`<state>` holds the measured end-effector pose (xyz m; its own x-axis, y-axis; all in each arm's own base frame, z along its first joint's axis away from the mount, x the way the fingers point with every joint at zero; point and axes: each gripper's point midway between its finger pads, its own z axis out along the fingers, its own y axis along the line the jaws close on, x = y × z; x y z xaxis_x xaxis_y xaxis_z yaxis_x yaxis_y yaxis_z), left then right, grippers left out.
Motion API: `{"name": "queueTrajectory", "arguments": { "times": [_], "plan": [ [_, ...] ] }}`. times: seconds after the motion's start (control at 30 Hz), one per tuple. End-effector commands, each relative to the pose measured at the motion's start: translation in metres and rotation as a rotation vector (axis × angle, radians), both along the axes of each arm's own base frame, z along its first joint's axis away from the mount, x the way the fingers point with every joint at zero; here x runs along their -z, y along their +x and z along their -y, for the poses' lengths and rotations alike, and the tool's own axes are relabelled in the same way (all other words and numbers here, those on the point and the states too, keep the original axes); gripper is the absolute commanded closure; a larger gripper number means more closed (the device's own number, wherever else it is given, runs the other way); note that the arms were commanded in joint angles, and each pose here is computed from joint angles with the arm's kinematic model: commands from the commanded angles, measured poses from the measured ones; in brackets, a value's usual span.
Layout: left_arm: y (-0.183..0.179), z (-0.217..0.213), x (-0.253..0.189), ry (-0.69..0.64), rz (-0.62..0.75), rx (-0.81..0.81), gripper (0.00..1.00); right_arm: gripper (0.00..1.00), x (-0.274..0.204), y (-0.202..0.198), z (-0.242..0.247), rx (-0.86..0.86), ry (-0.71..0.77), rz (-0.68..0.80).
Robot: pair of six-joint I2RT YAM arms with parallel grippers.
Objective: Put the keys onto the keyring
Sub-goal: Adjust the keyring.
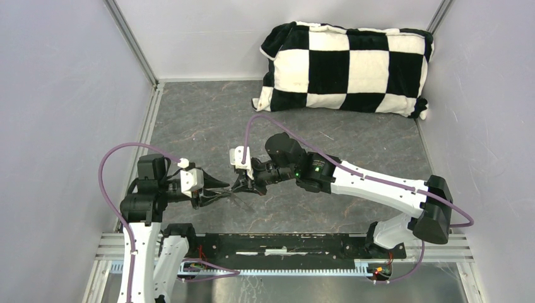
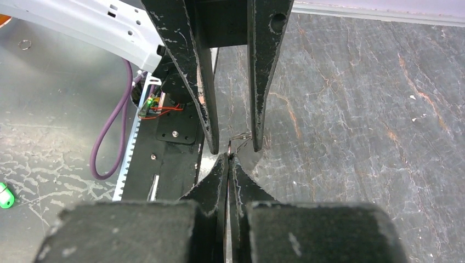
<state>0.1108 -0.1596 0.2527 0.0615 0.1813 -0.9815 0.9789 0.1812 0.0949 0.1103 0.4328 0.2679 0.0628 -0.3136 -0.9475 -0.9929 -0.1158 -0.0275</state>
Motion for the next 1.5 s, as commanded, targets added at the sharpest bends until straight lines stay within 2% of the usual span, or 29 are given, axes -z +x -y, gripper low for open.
{"name": "queueTrajectory", "arguments": {
  "times": [0.0, 0.33, 0.5, 0.53, 0.63, 0.7, 0.83, 1.0, 1.13, 1.2, 1.27, 1.33, 1.47],
  "plan": [
    [0.0, 0.0, -0.009, -0.005, 0.015, -0.007, 0.62, 0.99, -0.036, -0.003, -0.005, -0.029, 0.092, 0.047],
    [-0.001, 0.0, -0.007, -0.006, 0.019, -0.004, 0.77, 0.99, -0.041, -0.005, -0.007, -0.038, 0.116, 0.04],
    [-0.005, 0.0, -0.006, 0.0, 0.044, -0.008, 0.8, 0.99, -0.045, -0.004, -0.006, -0.033, 0.125, 0.046],
    [-0.005, 0.0, -0.006, 0.001, 0.047, -0.008, 0.79, 0.99, -0.045, -0.005, -0.007, -0.034, 0.126, 0.045],
    [-0.006, 0.0, -0.006, 0.004, 0.053, -0.012, 0.68, 0.99, -0.046, -0.004, -0.007, -0.032, 0.129, 0.045],
    [-0.006, 0.0, -0.007, 0.004, 0.054, -0.013, 0.65, 0.99, -0.048, -0.005, -0.007, -0.037, 0.134, 0.042],
    [-0.003, 0.0, -0.005, 0.002, 0.043, -0.008, 0.64, 0.99, -0.049, -0.007, -0.008, -0.044, 0.141, 0.037],
    [0.0, 0.0, -0.007, 0.001, 0.048, 0.001, 0.75, 0.99, -0.051, -0.006, -0.008, -0.04, 0.146, 0.04],
    [0.001, 0.0, -0.007, 0.006, 0.063, 0.002, 0.9, 0.99, -0.053, -0.005, -0.007, -0.035, 0.151, 0.047],
    [0.002, -0.001, -0.006, 0.009, 0.064, -0.001, 0.93, 0.99, -0.053, -0.004, -0.007, -0.031, 0.151, 0.052],
    [0.002, -0.001, -0.004, 0.015, 0.058, -0.009, 0.92, 0.99, -0.054, -0.003, -0.006, -0.025, 0.151, 0.056],
    [0.002, -0.002, -0.003, 0.018, 0.062, -0.013, 0.84, 0.99, -0.055, -0.002, -0.006, -0.022, 0.154, 0.06],
    [0.0, -0.001, -0.004, 0.011, 0.063, -0.004, 0.76, 0.99, -0.057, -0.002, -0.006, -0.024, 0.158, 0.061]
  ]
}}
